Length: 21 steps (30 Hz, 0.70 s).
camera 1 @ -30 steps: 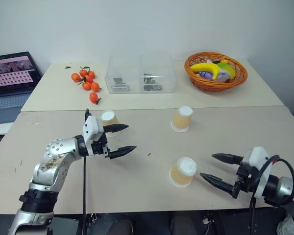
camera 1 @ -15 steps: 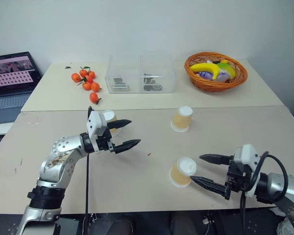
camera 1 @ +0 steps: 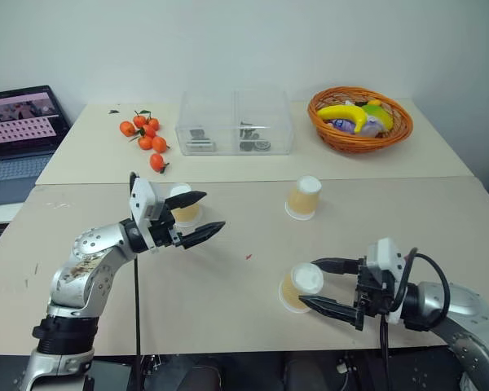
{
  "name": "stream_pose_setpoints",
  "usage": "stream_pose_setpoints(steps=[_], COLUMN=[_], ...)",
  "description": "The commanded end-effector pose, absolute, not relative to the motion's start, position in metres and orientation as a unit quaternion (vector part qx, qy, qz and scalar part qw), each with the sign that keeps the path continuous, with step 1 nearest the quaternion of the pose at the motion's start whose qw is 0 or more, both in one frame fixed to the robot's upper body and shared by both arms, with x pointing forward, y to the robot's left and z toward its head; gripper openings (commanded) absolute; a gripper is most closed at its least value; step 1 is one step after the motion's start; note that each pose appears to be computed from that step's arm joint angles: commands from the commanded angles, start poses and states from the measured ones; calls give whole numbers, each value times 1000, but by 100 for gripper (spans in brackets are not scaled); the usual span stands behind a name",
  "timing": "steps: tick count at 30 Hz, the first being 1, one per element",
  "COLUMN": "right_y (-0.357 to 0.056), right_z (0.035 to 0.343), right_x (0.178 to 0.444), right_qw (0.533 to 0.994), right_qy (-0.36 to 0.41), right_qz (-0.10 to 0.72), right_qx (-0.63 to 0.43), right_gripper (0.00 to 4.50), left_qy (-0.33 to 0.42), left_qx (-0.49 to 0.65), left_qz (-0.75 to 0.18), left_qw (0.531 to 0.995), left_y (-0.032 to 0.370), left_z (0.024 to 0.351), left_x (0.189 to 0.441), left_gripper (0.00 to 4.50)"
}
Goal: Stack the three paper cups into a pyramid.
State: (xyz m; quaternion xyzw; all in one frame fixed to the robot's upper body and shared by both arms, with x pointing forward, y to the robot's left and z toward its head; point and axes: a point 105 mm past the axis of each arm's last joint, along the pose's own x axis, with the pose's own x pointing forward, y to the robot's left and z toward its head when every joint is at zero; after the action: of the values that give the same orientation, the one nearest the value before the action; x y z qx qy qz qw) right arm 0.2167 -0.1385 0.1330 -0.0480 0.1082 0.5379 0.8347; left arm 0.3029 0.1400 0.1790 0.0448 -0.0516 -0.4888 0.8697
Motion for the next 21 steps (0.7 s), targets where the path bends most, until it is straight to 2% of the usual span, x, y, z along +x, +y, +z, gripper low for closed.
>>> stream_pose_setpoints(steps=[1,7,11,17,21], right_y=[-131,-127,-129,-121,-104], right_z=[137,129,131,152,170], right_x=[222,235,243,262,274], right_qw=[831,837,840,832,812], right_qy=[85,76,71,36,11], right_qz=[547,539,534,548,580], right_qx=[-55,-65,-68,-76,-66], right_gripper=[450,450,347,347,347], left_qy=[-77,-84,-95,-111,-101], left_qx=[48,37,22,-7,-16], left_qz=[-480,-450,-421,-382,-369], left_qw=[872,888,902,917,924], left_y=[142,149,159,170,176], left_z=[194,201,209,222,218], left_x=[298,296,297,294,287], left_gripper=[443,443,450,450,450])
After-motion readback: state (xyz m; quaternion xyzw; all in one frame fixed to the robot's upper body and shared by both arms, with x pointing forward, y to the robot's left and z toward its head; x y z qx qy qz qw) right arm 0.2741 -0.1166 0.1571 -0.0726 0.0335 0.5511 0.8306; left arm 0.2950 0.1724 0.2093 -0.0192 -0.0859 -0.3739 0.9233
